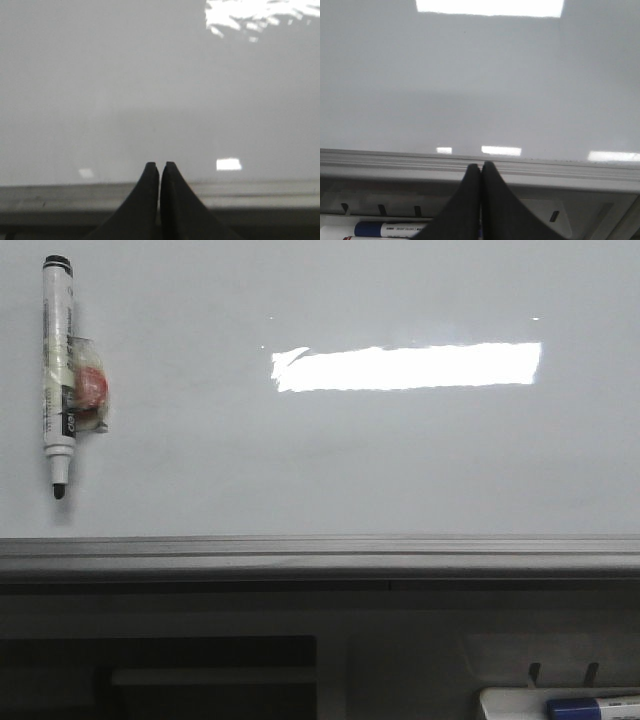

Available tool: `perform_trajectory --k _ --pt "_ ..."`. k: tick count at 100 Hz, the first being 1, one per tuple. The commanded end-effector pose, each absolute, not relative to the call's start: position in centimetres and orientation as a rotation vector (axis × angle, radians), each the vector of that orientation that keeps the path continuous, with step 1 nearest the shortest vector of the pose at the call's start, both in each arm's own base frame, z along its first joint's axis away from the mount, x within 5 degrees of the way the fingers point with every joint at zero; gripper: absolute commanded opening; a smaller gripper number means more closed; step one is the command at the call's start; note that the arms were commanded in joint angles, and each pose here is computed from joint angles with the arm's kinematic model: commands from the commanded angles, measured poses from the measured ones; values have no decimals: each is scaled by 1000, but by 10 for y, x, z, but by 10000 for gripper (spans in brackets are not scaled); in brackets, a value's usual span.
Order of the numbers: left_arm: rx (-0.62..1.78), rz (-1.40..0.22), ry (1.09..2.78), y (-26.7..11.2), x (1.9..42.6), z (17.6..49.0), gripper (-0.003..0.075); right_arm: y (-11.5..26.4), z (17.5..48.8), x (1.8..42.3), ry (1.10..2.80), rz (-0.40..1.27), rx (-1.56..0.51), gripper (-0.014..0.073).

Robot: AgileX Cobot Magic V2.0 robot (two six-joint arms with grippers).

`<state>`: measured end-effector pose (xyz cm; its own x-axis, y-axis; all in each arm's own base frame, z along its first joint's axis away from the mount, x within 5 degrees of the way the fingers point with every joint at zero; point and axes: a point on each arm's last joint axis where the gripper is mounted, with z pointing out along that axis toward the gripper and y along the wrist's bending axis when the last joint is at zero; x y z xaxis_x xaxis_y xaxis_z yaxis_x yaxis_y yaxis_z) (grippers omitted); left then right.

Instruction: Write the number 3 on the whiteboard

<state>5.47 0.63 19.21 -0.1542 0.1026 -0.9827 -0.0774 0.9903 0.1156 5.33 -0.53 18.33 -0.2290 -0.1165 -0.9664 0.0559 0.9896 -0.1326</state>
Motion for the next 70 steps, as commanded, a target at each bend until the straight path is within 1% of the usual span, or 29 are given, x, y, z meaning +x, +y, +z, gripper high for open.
perform_trajectory --k 1,8,15,42,51,70 --pt "5 96 1498 3 54 208 -20 -5 182 55 1718 -162 -38 -61" --pt "10 93 1417 2 54 215 -20 -5 183 55 1705 -164 -40 -61" --pt "13 92 1375 2 53 219 -20 -5 186 55 1674 -169 -44 -61" --pt "14 91 1361 2 53 220 -20 -3 210 55 1408 -174 -52 -61" --pt "14 91 1356 2 53 221 -20 -3 210 55 1403 -174 -53 -61" --pt "-52 20 1236 3 50 231 -20 -4 210 55 1412 -152 -31 -61"
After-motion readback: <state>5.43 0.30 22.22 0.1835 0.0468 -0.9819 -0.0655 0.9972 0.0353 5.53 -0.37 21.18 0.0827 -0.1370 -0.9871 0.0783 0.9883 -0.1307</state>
